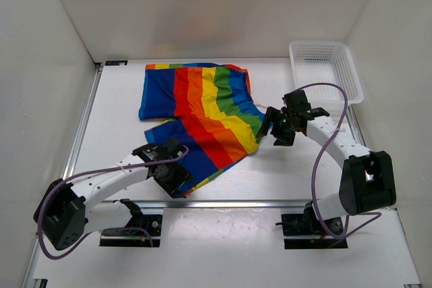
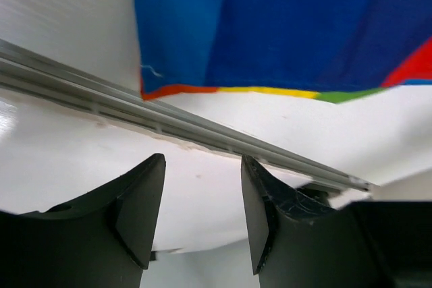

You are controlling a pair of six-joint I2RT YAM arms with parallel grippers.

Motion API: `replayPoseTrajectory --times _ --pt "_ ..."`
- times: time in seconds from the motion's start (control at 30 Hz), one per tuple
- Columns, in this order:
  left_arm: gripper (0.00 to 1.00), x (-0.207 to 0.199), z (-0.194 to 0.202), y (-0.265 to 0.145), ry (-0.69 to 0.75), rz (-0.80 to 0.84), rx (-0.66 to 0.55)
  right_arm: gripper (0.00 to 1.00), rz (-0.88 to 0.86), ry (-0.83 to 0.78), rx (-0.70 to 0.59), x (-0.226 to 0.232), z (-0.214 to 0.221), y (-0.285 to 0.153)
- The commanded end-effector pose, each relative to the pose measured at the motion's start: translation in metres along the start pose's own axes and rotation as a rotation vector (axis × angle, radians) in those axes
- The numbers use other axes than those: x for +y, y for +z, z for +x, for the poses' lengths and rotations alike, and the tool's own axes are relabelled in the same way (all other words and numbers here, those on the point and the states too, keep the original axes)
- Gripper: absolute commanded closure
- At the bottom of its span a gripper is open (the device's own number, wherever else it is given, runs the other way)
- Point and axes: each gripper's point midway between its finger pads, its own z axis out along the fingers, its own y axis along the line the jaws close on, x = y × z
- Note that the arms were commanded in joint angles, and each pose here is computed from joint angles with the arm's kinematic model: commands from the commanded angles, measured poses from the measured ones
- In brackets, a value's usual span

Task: Fold and stack the shorts
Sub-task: Fold the shorts

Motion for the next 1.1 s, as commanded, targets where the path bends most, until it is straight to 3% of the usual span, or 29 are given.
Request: replayPoseTrajectory --times 0.0,0.47,0.77,1.07 --pt "0.40 -0.008 -0.003 -0.002 -0.121 0.044 -0.010 0.17 -0.037 -0.033 -0.035 0.007 -0.005 -0.008" --pt "0.43 0.018 -0.018 0.022 -0.189 -0.067 -0.083 0.17 -0.045 -0.042 -0.030 0.007 -0.002 -0.009" --pt "0.45 0.011 -0.028 0.026 -0.190 -0.089 -0.138 0.17 -0.045 -0.042 -0.030 0.007 -0.002 -0.009" --pt "0.55 0.015 -0.042 0.032 -0.204 -0.125 -0.209 0.17 -0.041 -0.049 -0.023 0.005 -0.001 -0.009"
